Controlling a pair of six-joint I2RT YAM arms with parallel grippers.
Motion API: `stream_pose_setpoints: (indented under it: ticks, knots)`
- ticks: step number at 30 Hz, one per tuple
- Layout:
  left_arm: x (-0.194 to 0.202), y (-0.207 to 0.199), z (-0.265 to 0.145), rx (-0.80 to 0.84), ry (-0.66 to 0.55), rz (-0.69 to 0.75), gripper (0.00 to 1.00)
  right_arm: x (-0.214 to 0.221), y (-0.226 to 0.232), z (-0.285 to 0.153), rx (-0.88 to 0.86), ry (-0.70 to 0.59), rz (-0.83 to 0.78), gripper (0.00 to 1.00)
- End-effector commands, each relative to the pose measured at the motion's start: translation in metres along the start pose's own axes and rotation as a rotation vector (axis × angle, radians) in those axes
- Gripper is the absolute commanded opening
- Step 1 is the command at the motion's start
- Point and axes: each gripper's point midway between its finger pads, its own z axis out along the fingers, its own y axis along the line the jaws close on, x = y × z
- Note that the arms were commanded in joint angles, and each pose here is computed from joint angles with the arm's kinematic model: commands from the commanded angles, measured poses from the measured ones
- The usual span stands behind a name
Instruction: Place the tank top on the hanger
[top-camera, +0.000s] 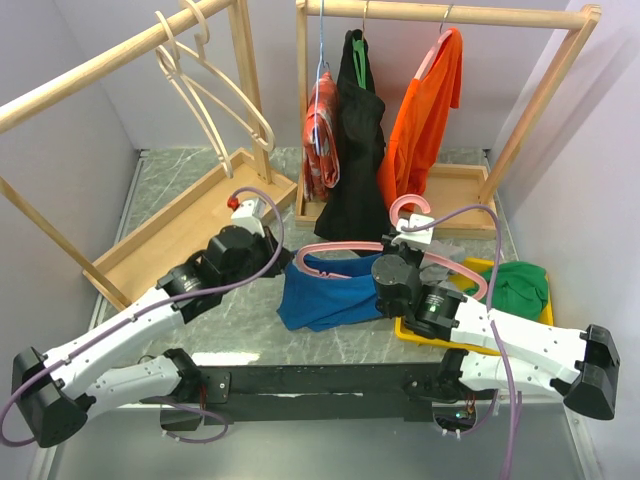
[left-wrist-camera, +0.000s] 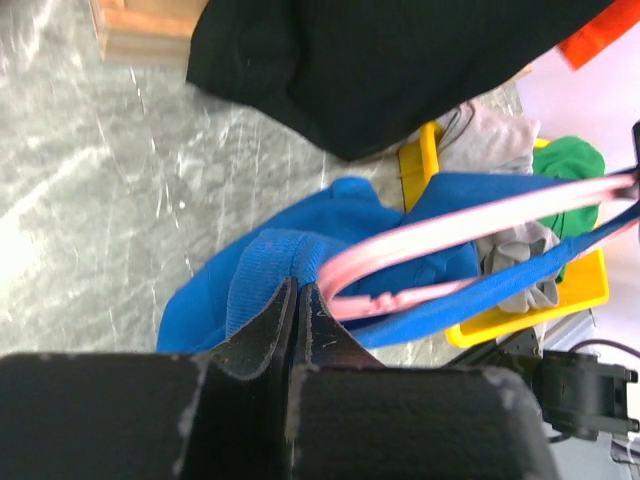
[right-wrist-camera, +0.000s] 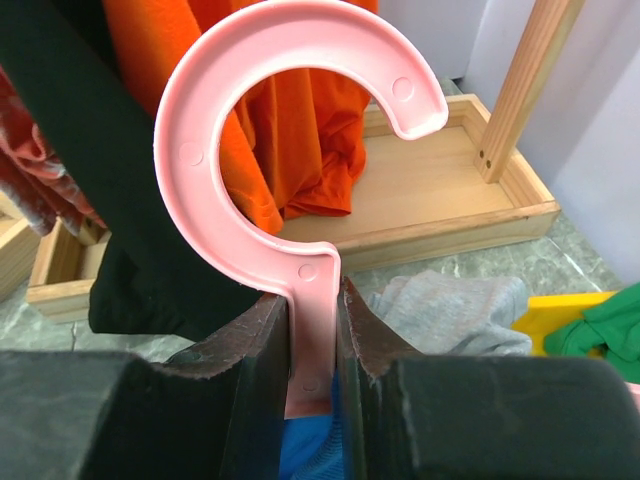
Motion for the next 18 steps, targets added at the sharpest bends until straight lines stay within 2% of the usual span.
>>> stream_pose_setpoints:
  ticks: [1, 3, 9, 18]
  knots:
    - [-0.025, -0.012, -0.001, -0.001, -0.032, 0.051, 0.01, -0.015, -0.006, -0.003, 0.027, -0.027, 0.078, 0.0]
    - [-0.026, -0.012, 0.001, -0.014, -0.021, 0.064, 0.01, -0.017, -0.008, -0.004, 0.028, -0.031, 0.089, 0.0]
    - [-0.049, -0.045, -0.009, 0.088, -0.039, 0.085, 0.01, -0.023, -0.003, -0.003, 0.043, -0.035, 0.056, 0.0]
    - [-0.073, -0.083, -0.031, 0.199, -0.046, 0.075, 0.01, -0.077, 0.014, -0.005, 0.022, -0.069, 0.11, 0.0]
